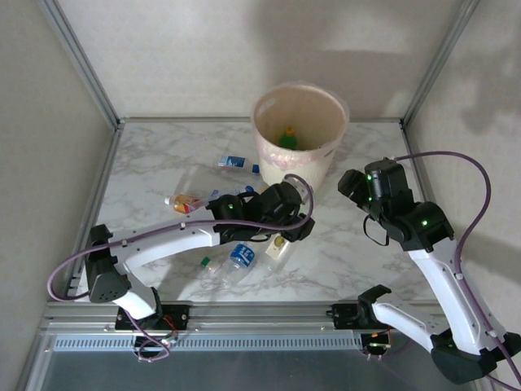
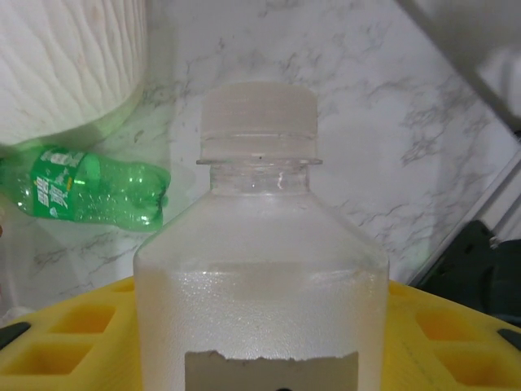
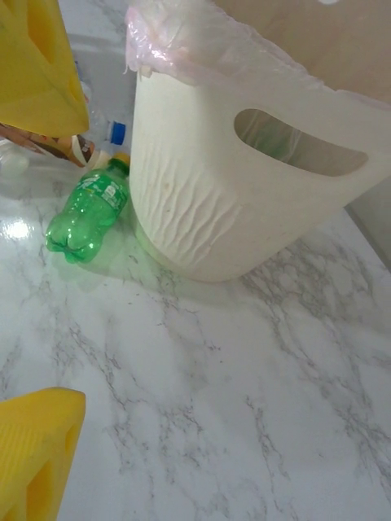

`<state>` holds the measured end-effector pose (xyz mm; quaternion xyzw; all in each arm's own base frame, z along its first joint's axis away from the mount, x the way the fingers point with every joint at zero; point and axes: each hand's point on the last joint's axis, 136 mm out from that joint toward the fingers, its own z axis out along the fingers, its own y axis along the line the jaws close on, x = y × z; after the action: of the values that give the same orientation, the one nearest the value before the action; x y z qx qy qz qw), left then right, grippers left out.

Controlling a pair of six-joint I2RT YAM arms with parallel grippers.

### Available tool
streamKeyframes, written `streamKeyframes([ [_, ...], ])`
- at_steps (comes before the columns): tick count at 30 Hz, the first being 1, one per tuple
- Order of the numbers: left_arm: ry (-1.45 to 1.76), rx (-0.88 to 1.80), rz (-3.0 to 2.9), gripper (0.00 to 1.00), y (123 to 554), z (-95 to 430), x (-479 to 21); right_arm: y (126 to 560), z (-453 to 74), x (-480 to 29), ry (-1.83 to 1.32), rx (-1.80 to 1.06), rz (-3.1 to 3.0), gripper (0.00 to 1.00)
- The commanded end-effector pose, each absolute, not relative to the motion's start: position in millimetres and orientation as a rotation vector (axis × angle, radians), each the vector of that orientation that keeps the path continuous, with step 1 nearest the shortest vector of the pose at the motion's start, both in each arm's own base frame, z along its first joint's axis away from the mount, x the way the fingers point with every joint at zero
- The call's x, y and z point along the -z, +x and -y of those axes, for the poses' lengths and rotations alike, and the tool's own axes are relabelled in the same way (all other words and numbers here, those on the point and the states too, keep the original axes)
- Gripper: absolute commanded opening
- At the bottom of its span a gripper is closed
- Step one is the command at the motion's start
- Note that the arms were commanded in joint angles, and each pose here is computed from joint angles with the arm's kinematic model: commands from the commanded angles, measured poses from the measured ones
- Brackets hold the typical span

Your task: Put the plastic bottles in the bin

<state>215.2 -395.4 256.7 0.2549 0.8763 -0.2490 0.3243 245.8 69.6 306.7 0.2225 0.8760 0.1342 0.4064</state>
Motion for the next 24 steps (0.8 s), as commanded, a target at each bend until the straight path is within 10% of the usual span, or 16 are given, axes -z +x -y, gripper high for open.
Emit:
streamKeyframes([
  [1, 0.546, 0.756, -2.218, 0.35, 228.2, 385.0, -316.2, 250.7, -65.5, -308.2, 0.593, -0.333, -2.180, 0.81],
  [24, -0.069, 0.977, -1.603, 0.30, 417.5, 357.8, -529.0, 253.0, -94.4, -304.8, 0.464, -0.503, -2.213, 0.79],
])
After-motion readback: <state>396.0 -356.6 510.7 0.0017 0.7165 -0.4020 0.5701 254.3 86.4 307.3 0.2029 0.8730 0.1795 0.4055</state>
